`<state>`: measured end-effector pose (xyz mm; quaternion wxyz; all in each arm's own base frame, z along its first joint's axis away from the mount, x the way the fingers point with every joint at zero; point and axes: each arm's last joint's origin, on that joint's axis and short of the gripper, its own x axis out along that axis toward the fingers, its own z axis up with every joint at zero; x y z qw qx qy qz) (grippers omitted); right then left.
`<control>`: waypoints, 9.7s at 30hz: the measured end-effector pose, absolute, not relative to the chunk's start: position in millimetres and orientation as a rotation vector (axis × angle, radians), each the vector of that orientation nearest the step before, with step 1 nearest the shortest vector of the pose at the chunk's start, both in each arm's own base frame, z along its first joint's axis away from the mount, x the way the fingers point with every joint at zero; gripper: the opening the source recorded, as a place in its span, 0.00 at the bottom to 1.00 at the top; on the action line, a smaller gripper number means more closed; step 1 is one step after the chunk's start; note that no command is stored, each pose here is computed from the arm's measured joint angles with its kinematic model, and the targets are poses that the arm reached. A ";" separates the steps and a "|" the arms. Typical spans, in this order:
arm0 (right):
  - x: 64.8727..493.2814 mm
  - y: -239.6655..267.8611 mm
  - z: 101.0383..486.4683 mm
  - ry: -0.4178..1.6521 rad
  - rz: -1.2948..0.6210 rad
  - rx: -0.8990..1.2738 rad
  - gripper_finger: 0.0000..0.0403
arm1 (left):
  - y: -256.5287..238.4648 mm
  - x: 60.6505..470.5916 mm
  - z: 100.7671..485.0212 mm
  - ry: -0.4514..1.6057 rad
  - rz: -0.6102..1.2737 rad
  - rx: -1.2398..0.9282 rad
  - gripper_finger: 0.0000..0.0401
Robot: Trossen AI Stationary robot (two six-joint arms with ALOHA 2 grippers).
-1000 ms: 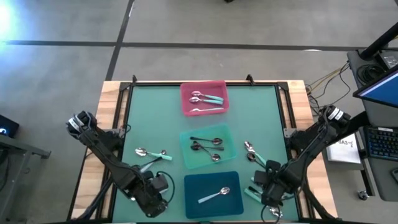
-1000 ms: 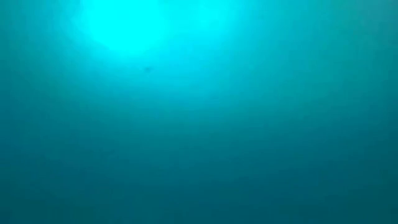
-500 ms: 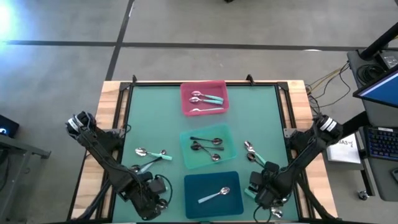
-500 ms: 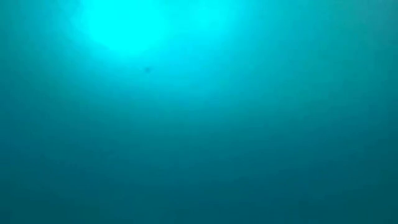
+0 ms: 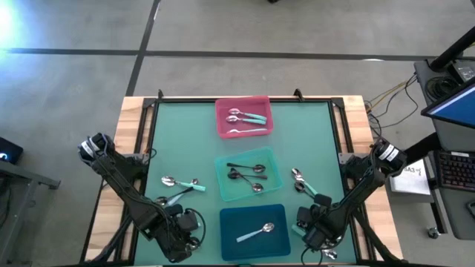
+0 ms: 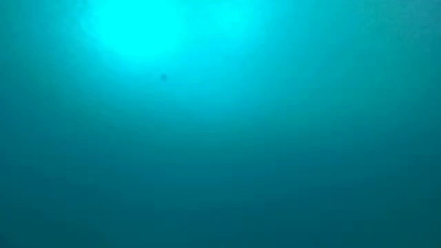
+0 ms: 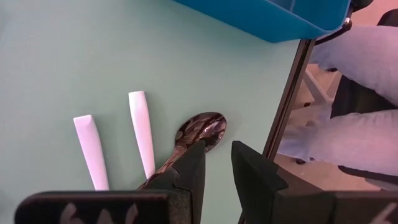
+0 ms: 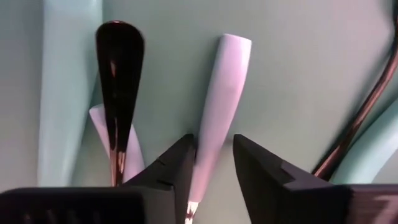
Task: Sort silverware by color (type)
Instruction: Put the blue spoon into the blue bin, then put the black spoon into the green bin
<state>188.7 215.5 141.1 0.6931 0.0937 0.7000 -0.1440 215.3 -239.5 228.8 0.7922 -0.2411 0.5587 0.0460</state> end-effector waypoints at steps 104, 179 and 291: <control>275.5 229.0 262.8 0.702 0.225 0.080 0.32 | -220.5 157.6 152.9 1.324 0.180 -0.206 0.16; 275.0 227.8 261.5 0.711 0.186 0.103 0.33 | -232.4 169.6 136.5 1.326 -0.274 0.228 0.31; 265.0 198.3 253.7 0.923 0.063 -0.006 0.33 | -54.1 351.2 208.5 0.897 0.212 0.195 0.11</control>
